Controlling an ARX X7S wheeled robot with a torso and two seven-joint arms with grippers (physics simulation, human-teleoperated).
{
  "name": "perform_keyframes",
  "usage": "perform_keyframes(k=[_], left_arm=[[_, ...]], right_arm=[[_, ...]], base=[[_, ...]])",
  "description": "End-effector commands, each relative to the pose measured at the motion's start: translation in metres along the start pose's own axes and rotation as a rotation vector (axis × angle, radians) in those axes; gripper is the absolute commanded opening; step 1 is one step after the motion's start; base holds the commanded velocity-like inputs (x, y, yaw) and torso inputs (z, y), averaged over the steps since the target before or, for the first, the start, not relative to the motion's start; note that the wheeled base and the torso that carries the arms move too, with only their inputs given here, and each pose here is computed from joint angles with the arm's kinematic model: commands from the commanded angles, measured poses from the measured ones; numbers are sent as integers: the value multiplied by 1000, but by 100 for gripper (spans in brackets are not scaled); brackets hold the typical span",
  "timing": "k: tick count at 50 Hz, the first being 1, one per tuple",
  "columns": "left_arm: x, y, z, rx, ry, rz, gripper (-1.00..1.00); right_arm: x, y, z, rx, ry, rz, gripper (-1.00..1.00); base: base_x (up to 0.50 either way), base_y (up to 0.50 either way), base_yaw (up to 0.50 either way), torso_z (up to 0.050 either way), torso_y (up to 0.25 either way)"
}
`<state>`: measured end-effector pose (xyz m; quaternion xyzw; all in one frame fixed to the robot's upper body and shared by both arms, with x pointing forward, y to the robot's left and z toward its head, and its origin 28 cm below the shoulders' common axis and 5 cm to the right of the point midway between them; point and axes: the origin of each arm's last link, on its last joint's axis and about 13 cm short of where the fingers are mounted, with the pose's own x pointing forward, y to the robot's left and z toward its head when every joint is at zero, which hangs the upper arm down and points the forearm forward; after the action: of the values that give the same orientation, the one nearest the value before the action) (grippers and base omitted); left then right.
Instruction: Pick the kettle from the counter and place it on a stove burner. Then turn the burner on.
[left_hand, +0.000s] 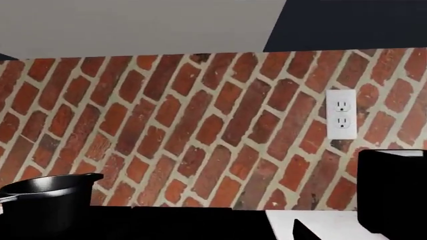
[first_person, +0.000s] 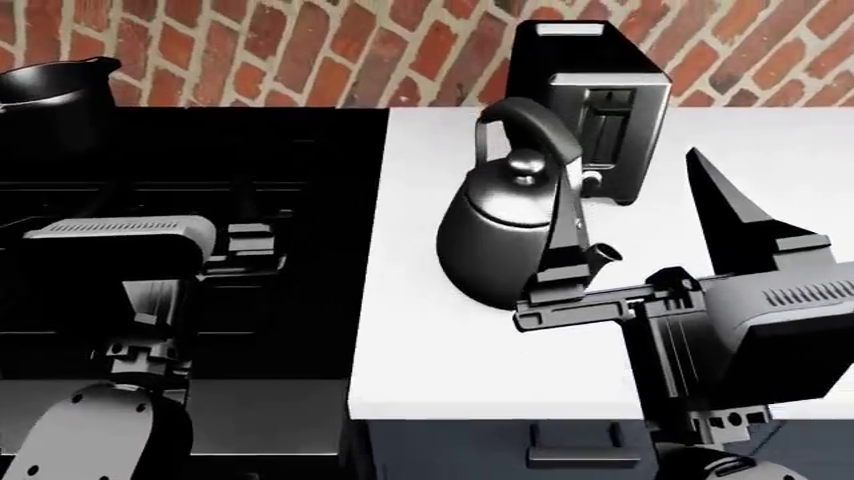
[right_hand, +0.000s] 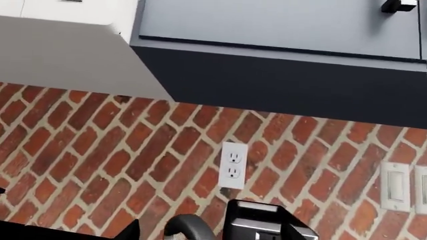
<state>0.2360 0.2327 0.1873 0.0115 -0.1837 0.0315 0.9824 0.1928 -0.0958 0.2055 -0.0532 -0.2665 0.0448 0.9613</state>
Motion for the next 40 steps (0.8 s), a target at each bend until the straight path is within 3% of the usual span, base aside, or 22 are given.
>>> perform_keyframes(k=[1,7,9,14,16,22,30,40], left_arm=[[0,0,0,1,0,3,100],[-1,-2,-1,9,2,-5,100],[-1,-3,-2,11,4,-10,100],[-1,-4,-2,15,6,-15,100],[-1,-4,-2,15,5,-15,100],[-1,-3,-2,12,6,-14,100],[0,-2,-1,8,6,-11,100],[0,-1,-1,7,6,-10,100]], right_arm=[[-2,1,6,13,-33,9,100],[0,-2,14,74,-15,47,100],[10,-6,21,102,68,109,100],[39,-21,50,77,227,220,100],[54,-28,58,73,287,205,100],[81,-34,87,98,454,347,100],[99,-40,99,87,588,376,100],[106,-46,98,70,658,358,100]], base=[[500,-70,0,0,0],[333,-29,0,0,3],[0,0,0,0,0],[0,0,0,0,0],[0,0,0,0,0],[0,0,0,0,0],[0,0,0,0,0],[0,0,0,0,0]])
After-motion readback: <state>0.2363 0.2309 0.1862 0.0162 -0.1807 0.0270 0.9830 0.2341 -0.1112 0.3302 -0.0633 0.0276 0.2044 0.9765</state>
